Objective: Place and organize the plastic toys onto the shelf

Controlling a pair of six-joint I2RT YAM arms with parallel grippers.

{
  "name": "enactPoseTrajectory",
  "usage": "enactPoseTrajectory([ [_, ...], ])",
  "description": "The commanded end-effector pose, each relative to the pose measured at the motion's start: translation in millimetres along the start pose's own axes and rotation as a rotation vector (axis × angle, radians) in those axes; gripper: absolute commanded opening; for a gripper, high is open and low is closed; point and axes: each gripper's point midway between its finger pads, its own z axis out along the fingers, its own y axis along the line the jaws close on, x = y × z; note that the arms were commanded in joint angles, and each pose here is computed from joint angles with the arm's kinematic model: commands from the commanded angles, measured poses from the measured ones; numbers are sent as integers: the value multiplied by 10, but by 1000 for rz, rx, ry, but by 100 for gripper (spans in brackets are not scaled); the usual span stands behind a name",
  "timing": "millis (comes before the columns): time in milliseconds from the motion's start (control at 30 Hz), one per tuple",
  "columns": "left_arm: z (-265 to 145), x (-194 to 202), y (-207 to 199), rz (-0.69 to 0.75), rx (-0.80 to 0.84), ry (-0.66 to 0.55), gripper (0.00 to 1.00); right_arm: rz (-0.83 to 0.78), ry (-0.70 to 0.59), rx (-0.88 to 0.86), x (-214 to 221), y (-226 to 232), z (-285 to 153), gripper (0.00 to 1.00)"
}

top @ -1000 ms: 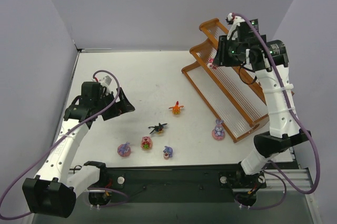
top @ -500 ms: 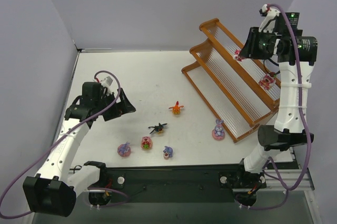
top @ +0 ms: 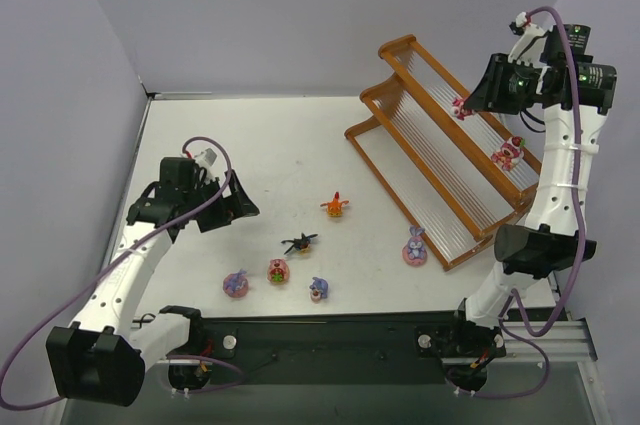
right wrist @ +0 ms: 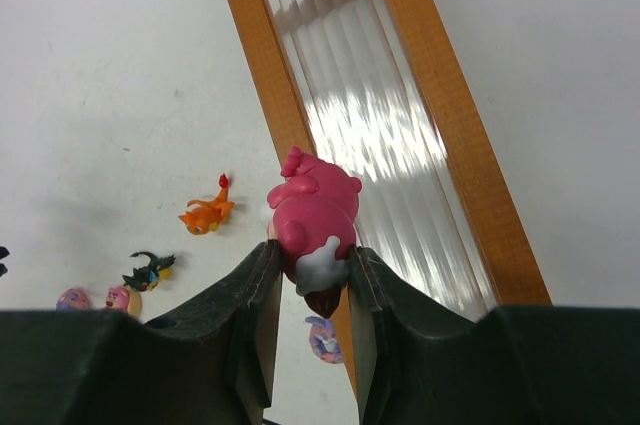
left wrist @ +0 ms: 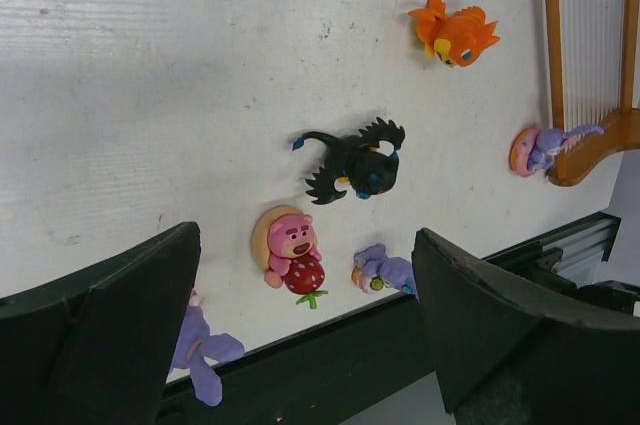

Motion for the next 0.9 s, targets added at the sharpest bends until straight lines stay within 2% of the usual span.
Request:
enactPoseTrajectory([
  [0,7,-98,-58,17,27,-26,97,-43,-8,13,-25,-12,-60,0],
  [267,46,-89,-41,13,23,-12,97,-79,1,59,-21,-79,-65,0],
  [867,71,-53,-9,12,12,11,97,-30,89,115,215,-151,-41,0],
])
